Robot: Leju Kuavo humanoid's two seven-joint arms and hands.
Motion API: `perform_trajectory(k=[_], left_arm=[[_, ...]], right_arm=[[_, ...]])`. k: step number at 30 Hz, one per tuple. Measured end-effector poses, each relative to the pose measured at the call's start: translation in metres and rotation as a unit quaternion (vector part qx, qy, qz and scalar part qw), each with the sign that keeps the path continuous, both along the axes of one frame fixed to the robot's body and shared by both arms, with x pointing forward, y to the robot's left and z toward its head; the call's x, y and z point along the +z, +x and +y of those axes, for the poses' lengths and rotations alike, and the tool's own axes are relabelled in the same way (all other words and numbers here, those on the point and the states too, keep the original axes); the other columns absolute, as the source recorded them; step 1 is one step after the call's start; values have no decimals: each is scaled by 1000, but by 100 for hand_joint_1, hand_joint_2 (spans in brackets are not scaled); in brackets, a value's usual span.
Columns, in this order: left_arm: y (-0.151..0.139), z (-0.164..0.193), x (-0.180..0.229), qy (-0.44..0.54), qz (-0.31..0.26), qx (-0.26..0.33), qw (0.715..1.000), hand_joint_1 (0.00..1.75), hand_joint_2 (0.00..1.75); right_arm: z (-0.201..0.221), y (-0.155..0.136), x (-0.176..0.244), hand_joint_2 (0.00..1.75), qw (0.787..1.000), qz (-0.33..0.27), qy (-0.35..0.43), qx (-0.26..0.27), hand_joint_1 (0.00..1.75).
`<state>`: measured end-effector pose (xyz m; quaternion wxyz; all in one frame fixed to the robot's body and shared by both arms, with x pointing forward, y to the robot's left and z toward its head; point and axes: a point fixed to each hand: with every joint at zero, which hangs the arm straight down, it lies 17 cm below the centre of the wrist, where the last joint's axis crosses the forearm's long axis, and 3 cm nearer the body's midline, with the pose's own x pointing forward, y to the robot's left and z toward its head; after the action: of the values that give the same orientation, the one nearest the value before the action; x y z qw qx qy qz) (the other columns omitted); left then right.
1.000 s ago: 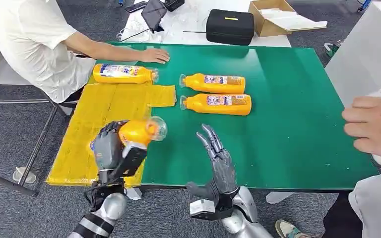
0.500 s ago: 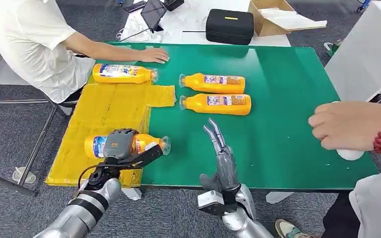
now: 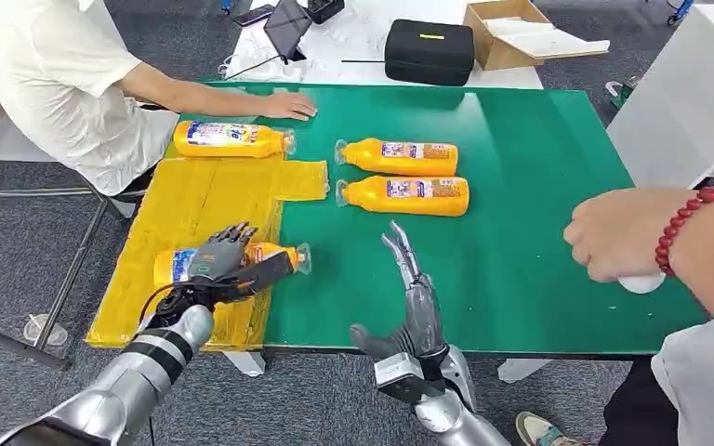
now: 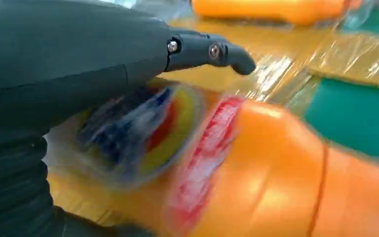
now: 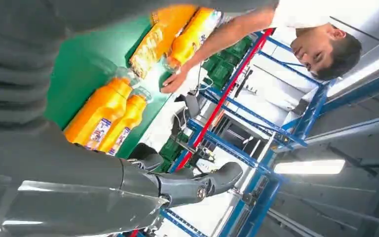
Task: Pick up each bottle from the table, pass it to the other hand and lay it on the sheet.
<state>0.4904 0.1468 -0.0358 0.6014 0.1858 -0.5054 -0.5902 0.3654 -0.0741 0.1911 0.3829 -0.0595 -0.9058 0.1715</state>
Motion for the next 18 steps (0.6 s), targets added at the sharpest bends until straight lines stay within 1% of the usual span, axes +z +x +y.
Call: perform_trajectory(k=[4,9,14,18], left_arm=[[-1,6,-4,-2,27,0,1000,0,175],[-1,10,-5,-11,40,-2,999,0,175],[-4,10,-3,-58,64,-1,996,0,175],[-2,10,2,-78,52,-4,996,0,175]], right_arm=[[0,0,-1,175,1000,7,7,3,0],[1,0,-2,175,1000,10,9,8,0],[2,0,-2,175,1000,13,12,10,0],[2,0,-2,175,1000,16,16,10,0]])
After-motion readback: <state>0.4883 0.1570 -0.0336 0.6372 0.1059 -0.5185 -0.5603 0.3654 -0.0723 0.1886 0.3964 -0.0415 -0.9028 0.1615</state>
